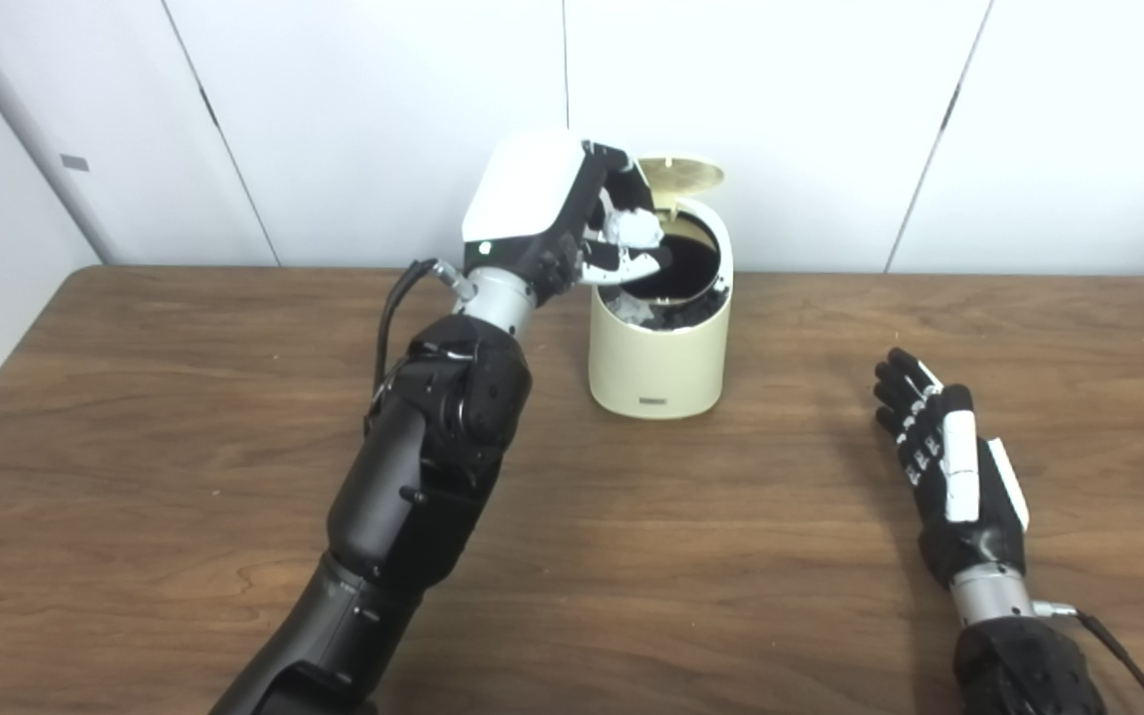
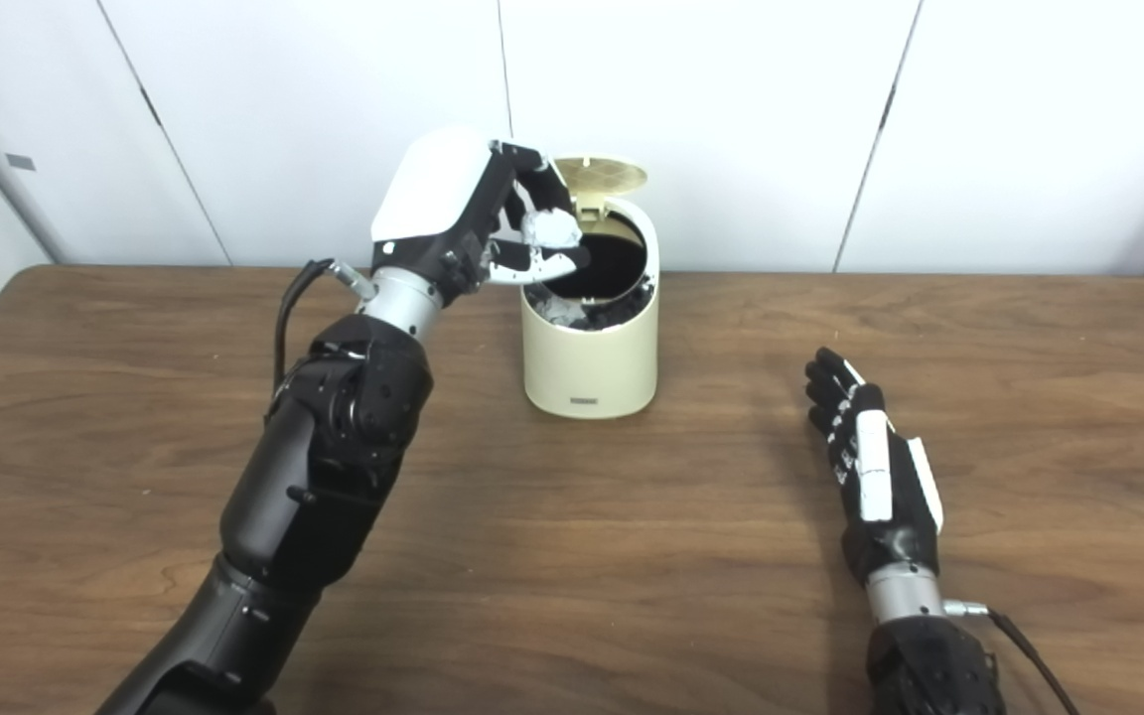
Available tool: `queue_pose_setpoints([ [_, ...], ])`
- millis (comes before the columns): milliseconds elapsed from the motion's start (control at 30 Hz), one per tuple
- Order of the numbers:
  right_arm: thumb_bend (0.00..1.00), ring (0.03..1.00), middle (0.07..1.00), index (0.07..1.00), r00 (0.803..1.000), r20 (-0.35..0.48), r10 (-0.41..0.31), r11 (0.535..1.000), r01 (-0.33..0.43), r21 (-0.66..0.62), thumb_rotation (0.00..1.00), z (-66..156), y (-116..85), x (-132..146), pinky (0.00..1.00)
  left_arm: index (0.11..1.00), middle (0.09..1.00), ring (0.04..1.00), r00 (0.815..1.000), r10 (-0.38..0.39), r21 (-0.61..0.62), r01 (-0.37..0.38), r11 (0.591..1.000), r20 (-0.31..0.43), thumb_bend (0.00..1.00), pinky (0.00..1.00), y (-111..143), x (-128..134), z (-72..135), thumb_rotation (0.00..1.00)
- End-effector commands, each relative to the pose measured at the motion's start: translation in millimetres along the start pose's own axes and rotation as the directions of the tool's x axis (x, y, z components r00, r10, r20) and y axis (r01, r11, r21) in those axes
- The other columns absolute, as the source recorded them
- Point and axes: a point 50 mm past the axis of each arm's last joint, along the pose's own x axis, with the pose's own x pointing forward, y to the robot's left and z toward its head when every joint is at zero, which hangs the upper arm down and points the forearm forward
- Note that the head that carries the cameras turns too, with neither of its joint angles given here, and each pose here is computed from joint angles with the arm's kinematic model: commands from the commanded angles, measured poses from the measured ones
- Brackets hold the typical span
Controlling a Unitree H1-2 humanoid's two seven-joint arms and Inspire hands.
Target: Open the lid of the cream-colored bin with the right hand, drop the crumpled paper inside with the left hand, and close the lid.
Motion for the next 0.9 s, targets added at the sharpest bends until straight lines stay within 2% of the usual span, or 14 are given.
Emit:
queue_pose_setpoints([
  [0, 0.6, 0.916, 0.89, 0.879, 1.0, 0.02, -0.002, 1.0, 0.002, 0.004, 1.0, 2.7, 3.9, 2.1, 0.93, 0.46, 0.531, 0.456, 0.995, 0.078, 0.005, -0.078, 0.997, 0.063, 0.48, 0.37, 16.0, 17.3, 16.6, 0.0],
  [67, 0.59, 0.915, 0.888, 0.878, 1.0, 0.023, -0.003, 1.0, 0.003, 0.004, 1.0, 2.6, 5.3, 2.2, 0.91, 0.492, 0.541, 0.429, 0.996, 0.061, 0.009, -0.061, 0.998, 0.066, 0.47, 0.31, 7.6, 21.3, 18.3, 0.0],
  [133, 0.59, 0.912, 0.885, 0.876, 1.0, 0.021, -0.007, 1.0, 0.007, -0.001, 1.0, 2.5, 5.9, 2.5, 0.91, 0.495, 0.547, 0.425, 0.996, 0.056, 0.012, -0.057, 0.998, 0.073, 0.47, 0.3, 3.6, 23.9, 18.3, 0.0],
  [867, 0.6, 0.923, 0.888, 0.882, 1.0, 0.029, -0.007, 1.0, 0.007, -0.002, 1.0, 2.9, 5.7, 4.6, 0.94, 0.5, 0.541, 0.418, 0.996, 0.036, 0.026, -0.039, 0.999, 0.081, 0.47, 0.29, -1.8, 26.8, 13.9, 0.0],
])
